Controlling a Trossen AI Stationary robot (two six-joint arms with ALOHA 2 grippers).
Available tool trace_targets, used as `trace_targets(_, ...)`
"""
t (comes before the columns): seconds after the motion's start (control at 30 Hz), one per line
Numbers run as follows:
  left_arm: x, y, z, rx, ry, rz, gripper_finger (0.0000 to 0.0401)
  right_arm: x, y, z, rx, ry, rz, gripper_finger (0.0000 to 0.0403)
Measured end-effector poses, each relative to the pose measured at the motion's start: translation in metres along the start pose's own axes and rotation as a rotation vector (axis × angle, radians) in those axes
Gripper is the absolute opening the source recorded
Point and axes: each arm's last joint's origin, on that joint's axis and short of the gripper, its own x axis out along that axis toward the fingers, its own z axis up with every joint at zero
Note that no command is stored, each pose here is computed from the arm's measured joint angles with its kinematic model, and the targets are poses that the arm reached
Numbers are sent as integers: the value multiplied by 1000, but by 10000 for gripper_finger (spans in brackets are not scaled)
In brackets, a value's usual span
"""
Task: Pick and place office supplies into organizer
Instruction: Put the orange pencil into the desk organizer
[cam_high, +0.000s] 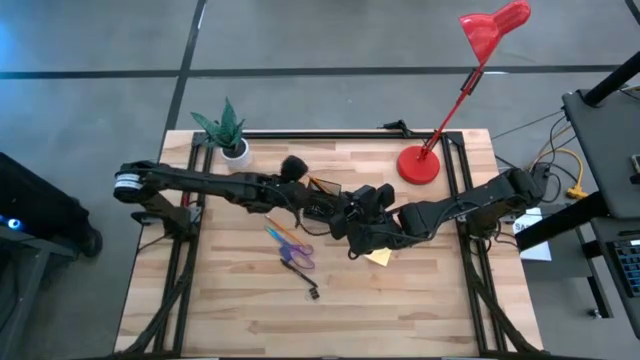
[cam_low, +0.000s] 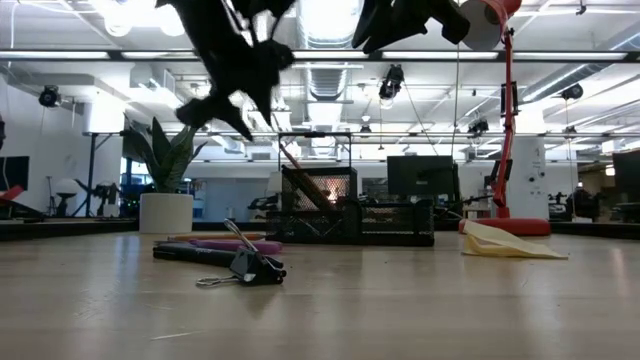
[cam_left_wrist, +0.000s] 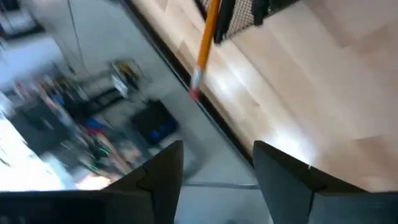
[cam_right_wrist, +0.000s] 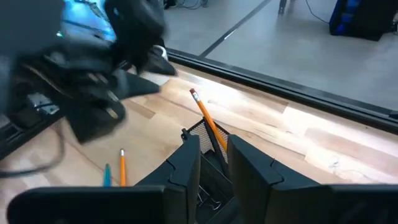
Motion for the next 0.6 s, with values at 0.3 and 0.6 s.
trace_targets(0.3,-50,-38,-38,-557,-249,-448,182,24,25,-39,-126,357,233,73)
trace_targets(0.6,-50,-88,-70,-930,-349,-585,182,71,48,-74,96,544,265,73)
